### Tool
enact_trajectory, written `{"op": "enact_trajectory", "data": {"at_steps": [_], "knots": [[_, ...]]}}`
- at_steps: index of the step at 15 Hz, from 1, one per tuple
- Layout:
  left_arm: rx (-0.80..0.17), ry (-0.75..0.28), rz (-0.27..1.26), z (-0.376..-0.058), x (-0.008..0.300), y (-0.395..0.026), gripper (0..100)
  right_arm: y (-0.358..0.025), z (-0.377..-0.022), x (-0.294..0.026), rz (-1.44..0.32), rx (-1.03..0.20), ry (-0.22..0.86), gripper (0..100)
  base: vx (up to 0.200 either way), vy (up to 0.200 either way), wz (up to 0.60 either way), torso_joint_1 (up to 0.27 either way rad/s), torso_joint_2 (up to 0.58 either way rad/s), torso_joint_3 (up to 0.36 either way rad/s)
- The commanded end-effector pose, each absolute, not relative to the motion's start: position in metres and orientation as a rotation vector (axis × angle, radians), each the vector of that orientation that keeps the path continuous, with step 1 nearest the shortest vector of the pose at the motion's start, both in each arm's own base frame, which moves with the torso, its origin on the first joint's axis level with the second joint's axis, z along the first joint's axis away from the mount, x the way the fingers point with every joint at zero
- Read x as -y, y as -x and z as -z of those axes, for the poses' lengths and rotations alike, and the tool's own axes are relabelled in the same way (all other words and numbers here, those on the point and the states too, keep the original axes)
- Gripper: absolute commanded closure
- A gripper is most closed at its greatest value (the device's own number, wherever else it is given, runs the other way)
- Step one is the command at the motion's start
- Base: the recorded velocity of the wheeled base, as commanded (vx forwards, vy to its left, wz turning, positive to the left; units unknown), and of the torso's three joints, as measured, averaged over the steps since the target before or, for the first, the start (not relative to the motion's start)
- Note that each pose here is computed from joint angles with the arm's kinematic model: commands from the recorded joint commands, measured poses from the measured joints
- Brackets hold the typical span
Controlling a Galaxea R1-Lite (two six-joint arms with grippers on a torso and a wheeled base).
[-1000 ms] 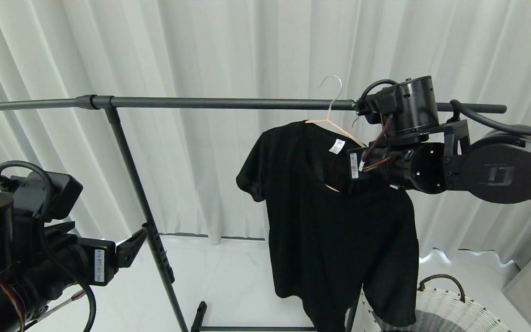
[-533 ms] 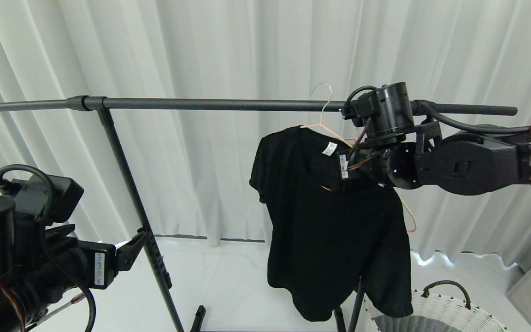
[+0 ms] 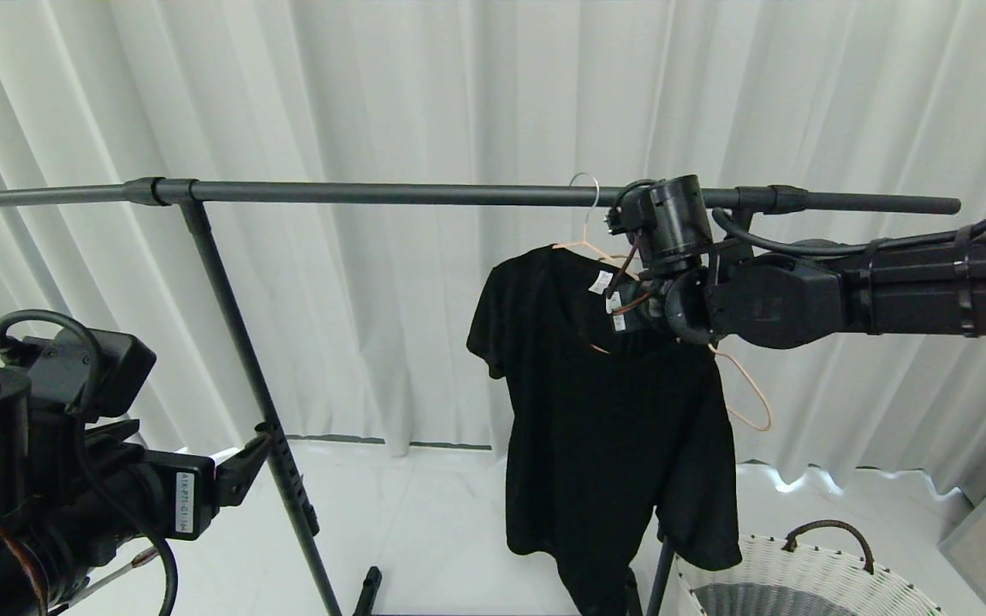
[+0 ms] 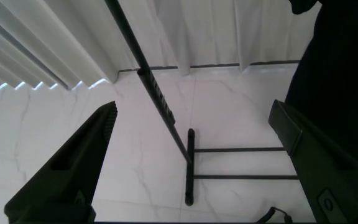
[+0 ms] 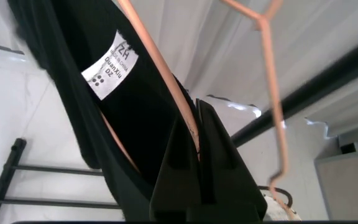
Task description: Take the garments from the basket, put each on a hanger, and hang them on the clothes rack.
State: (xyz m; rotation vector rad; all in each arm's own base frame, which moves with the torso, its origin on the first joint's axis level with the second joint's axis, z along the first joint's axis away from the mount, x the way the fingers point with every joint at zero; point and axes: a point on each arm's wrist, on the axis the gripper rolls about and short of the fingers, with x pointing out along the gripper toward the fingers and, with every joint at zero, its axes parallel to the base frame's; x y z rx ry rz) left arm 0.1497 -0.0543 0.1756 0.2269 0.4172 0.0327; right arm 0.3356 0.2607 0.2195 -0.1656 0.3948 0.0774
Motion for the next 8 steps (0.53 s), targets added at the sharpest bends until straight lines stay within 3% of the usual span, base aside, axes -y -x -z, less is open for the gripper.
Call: {"op": "enact_trajectory", "data": {"at_steps": [1, 5, 6, 8], "knots": [[-0.419, -0.227, -0.033, -0.175, 0.054, -0.149, 0, -0.340, -0.212, -0.265, -0.078, -0.404, 0.177, 100, 0.000, 0.000, 0.00, 0.000, 0.00, 0.000], [-0.421, -0.227, -0.033, -0.174, 0.054, -0.149, 0, -0.337, -0.217, -0.265, -0.085, -0.394, 0.172, 100, 0.000, 0.000, 0.00, 0.000, 0.00, 0.000], [-0.421, -0.226, -0.034, -0.174, 0.054, -0.149, 0, -0.334, -0.223, -0.263, -0.085, -0.384, 0.163, 0, 0.000, 0.000, 0.00, 0.000, 0.00, 0.000], [-0.419, -0.225, -0.034, -0.175, 0.054, -0.149, 0, -0.323, -0.242, -0.256, -0.091, -0.363, 0.147, 0, 0.000, 0.000, 0.00, 0.000, 0.00, 0.000]]}}
